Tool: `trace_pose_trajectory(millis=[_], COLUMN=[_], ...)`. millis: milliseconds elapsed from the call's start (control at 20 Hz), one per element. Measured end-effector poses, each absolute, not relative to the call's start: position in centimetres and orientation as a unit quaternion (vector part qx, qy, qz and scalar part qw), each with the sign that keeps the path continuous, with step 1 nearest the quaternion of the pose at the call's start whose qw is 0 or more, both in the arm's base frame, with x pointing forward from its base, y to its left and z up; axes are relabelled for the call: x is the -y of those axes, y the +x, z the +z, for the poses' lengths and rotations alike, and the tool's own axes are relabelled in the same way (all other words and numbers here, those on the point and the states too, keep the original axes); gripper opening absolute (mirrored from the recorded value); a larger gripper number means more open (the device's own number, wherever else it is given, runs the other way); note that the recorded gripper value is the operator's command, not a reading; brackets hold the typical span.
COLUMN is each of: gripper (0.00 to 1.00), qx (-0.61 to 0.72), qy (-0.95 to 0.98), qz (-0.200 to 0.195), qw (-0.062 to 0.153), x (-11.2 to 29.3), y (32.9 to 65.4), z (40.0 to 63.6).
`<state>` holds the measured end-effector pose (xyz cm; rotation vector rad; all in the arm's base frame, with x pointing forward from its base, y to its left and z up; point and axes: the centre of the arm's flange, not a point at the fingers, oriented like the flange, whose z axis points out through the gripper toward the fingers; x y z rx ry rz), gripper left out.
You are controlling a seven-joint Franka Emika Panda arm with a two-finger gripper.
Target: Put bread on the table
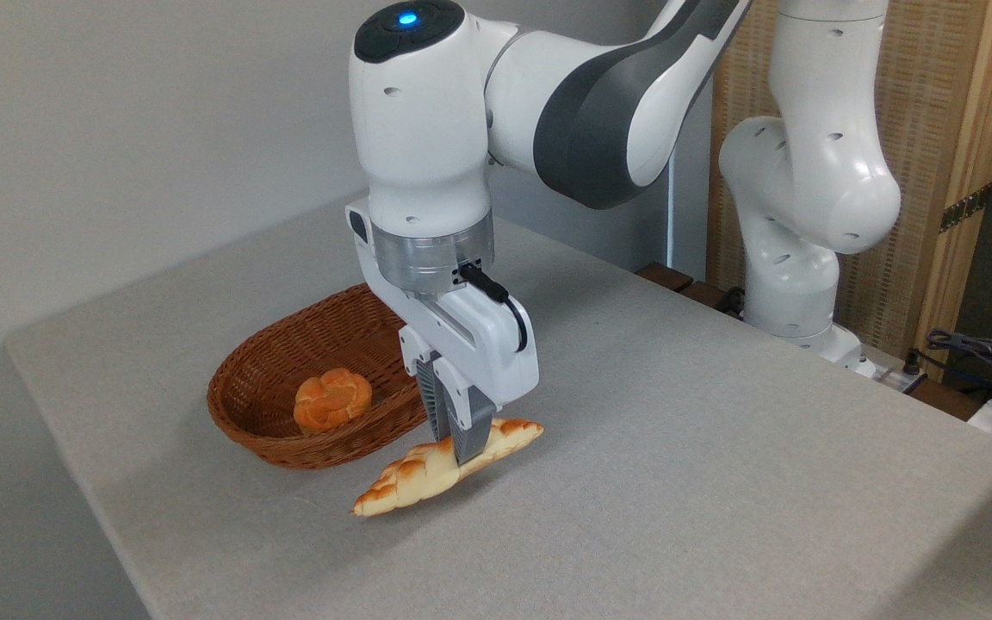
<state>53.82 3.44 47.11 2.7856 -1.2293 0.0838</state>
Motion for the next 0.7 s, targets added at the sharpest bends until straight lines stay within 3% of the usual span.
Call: trace_pose_trajectory(millis=[300, 500, 700], gripper=[1.0, 1.0, 1.0], qx=[0.398, 0.404, 0.405], qy=[0.916, 0.914, 0.913], qz=[0.028, 0.021, 0.037], qw=[0.047, 0.032, 0.024], x=[-4.1, -4.4, -4.5], y=[53.8, 53.8, 54.1], z=[47.1, 47.2, 48.7])
